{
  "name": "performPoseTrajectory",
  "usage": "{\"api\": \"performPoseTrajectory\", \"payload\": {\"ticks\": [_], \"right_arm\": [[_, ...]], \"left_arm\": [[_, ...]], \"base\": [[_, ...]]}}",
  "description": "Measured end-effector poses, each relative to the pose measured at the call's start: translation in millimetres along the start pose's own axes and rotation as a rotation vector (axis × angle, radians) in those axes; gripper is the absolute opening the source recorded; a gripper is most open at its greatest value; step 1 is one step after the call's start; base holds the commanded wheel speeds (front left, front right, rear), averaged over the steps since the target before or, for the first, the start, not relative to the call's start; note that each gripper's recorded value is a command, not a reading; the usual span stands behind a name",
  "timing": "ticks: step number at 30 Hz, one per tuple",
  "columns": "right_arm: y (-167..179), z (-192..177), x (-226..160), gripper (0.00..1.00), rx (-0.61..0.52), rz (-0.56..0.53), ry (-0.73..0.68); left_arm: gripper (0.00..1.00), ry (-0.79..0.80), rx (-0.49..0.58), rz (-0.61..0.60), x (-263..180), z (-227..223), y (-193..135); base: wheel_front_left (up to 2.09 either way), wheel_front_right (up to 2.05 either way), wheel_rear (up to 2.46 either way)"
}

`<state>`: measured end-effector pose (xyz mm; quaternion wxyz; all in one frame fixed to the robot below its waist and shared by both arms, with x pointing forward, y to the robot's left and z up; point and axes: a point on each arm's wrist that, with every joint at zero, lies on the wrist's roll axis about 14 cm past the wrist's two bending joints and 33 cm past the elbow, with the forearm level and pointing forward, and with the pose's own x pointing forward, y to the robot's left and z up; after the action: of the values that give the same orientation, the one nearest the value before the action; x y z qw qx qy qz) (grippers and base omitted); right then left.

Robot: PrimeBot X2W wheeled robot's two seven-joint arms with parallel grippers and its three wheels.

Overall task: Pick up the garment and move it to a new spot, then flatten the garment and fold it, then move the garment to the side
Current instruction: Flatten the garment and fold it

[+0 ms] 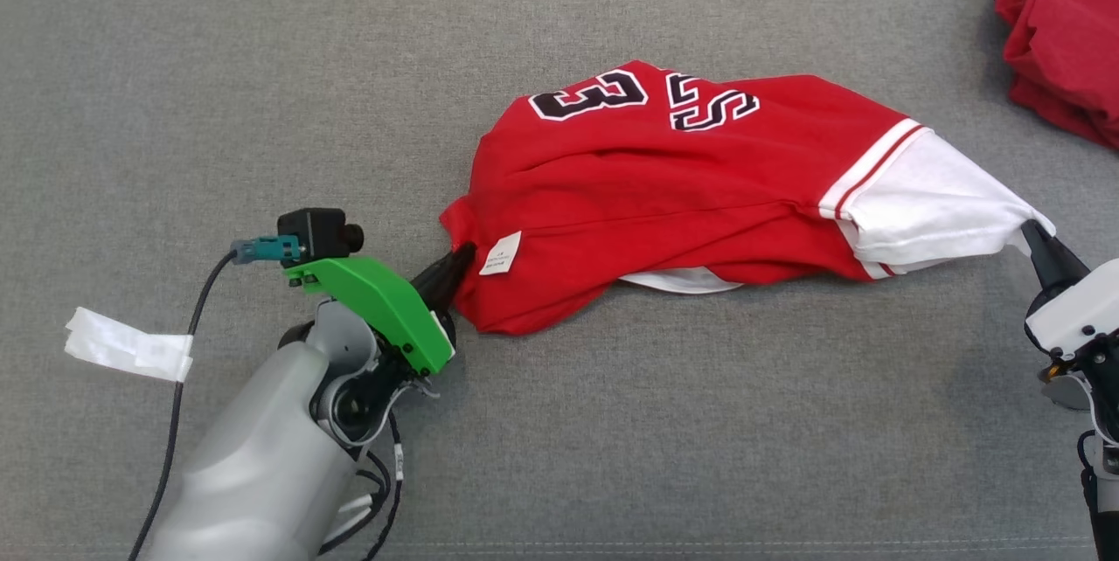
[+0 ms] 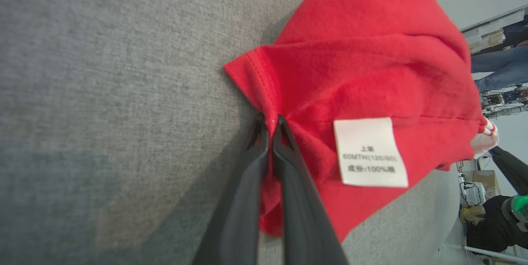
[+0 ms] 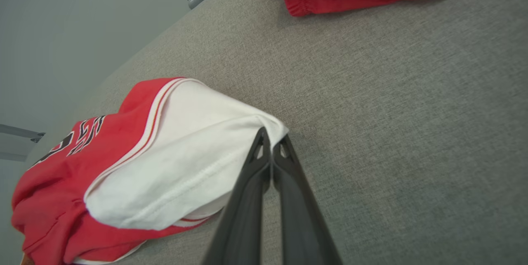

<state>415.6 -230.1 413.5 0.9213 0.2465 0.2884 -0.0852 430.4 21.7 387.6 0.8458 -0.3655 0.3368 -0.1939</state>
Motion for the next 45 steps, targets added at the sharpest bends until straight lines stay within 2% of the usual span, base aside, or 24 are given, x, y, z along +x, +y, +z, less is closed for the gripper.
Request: {"api": "performPoseTrajectory", "payload": {"ticks": [2,6,11,14,17,23,28,34,37,39,42,45], "right_arm": [[2,1,0,0.0,-0.003,0.007,-0.006],[48,23,-3,0.0,-0.016,0.159,-0.074],[108,90,-29,0.0,-0.03,0.366,-0.275],[127,111,-51,0.0,-0.041,0.45,-0.343],[141,132,-80,0.0,-0.004,0.542,-0.421],[149,177,-156,0.0,0.075,0.691,-0.628],[137,197,-213,0.0,0.097,0.726,-0.762],[129,210,-275,0.0,0.07,0.757,-0.878],[128,210,-280,0.0,0.049,0.752,-0.862],[130,204,-270,0.0,0.049,0.747,-0.801],[133,185,-230,0.0,0.092,0.734,-0.63],[135,156,-172,0.0,0.136,0.682,-0.425]], "left_arm": [[0.0,-0.021,0.013,-0.002,-2,6,0],[0.0,-0.198,0.092,-0.045,-18,74,-11],[0.0,-0.353,0.243,-0.202,-47,138,-70],[0.0,-0.394,0.321,-0.283,-71,155,-101],[0.0,-0.421,0.36,-0.362,-97,167,-129],[0.0,-0.439,0.397,-0.471,-154,179,-162],[0.0,-0.394,0.422,-0.524,-184,175,-176],[0.0,-0.344,0.443,-0.602,-209,171,-209],[0.0,-0.294,0.438,-0.631,-214,163,-220],[0.0,-0.255,0.43,-0.6,-212,162,-215],[0.0,-0.22,0.39,-0.513,-200,171,-194],[0.0,-0.17,0.31,-0.377,-174,177,-152]], "base": [[0.0,0.0,0.0],[0.0,0.0,0.0],[0.0,0.0,0.0],[0.0,0.0,0.0],[0.0,0.0,0.0],[0.0,0.0,0.0],[0.0,0.0,0.0],[0.0,0.0,0.0],[0.0,0.0,0.0],[0.0,0.0,0.0],[0.0,0.0,0.0],[0.0,0.0,0.0]]}}
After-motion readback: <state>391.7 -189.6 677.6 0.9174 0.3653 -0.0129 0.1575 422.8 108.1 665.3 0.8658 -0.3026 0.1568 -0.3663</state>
